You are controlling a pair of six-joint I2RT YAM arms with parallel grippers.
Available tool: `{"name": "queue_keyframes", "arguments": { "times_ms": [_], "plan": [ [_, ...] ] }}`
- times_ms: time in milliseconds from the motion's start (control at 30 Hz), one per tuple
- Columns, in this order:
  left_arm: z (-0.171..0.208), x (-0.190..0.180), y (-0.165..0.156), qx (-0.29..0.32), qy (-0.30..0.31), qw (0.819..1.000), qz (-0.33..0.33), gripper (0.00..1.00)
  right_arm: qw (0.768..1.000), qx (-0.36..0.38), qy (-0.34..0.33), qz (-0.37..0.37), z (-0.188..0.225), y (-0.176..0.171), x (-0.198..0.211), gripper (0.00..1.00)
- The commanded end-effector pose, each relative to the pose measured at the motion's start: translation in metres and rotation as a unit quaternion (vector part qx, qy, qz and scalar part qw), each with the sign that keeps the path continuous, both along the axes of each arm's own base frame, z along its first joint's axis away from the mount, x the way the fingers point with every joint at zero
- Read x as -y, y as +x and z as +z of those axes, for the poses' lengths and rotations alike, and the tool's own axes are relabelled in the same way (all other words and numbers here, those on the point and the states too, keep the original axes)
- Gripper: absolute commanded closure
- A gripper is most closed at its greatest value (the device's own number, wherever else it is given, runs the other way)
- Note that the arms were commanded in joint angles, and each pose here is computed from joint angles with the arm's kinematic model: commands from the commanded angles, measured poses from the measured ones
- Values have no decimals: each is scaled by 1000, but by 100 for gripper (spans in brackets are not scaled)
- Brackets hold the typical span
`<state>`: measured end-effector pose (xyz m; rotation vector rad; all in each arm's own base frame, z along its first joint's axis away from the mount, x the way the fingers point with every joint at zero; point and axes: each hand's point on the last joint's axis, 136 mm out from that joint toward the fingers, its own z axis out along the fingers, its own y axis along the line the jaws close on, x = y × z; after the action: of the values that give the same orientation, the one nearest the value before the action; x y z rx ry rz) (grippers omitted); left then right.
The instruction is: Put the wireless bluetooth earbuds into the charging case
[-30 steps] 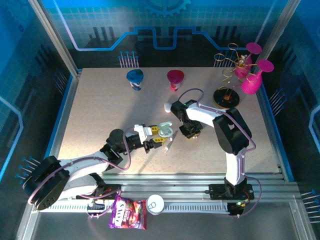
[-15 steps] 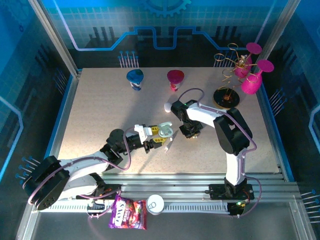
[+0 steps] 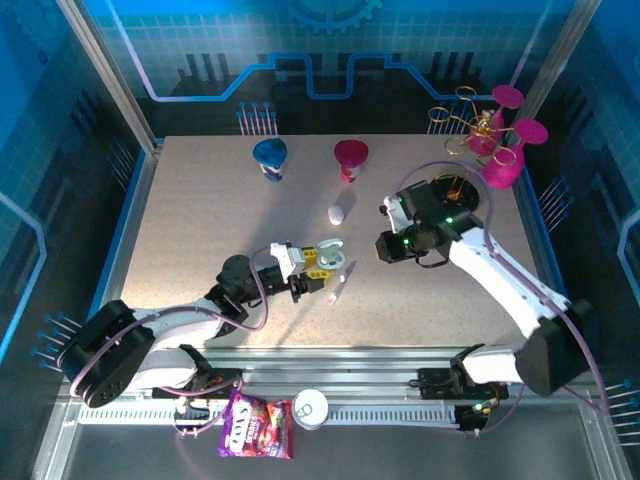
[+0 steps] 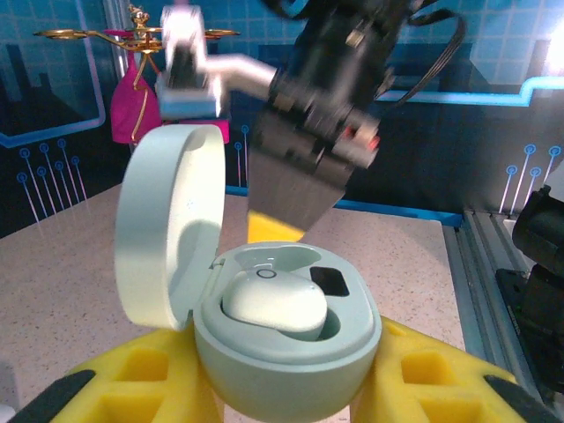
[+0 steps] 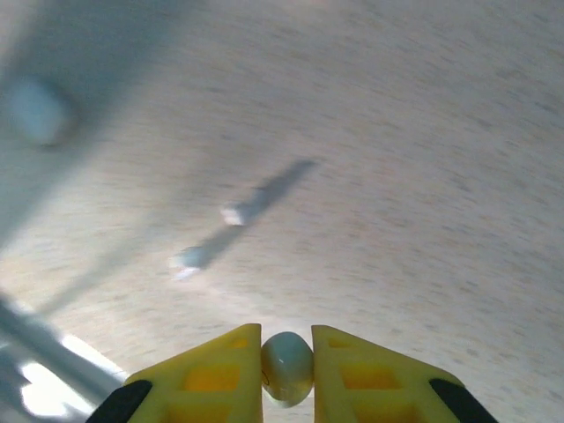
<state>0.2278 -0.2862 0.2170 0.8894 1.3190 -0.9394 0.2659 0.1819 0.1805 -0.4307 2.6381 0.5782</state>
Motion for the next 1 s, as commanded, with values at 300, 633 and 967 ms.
{"name": "queue_keyframes", "arguments": {
  "times_ms": [300,633,967],
  "plan": [
    [20,9,-3,-5,-30,999,-42,74,933,73,296,188,119,-57,-81,84],
    [27,9,-3,-38,-45,997,-44,74,935,65,286,201,106,-57,-93,85],
    [39,7,-7,-30,-63,996,-52,74,945,58,261,189,89,-52,-90,85]
  ]
}}
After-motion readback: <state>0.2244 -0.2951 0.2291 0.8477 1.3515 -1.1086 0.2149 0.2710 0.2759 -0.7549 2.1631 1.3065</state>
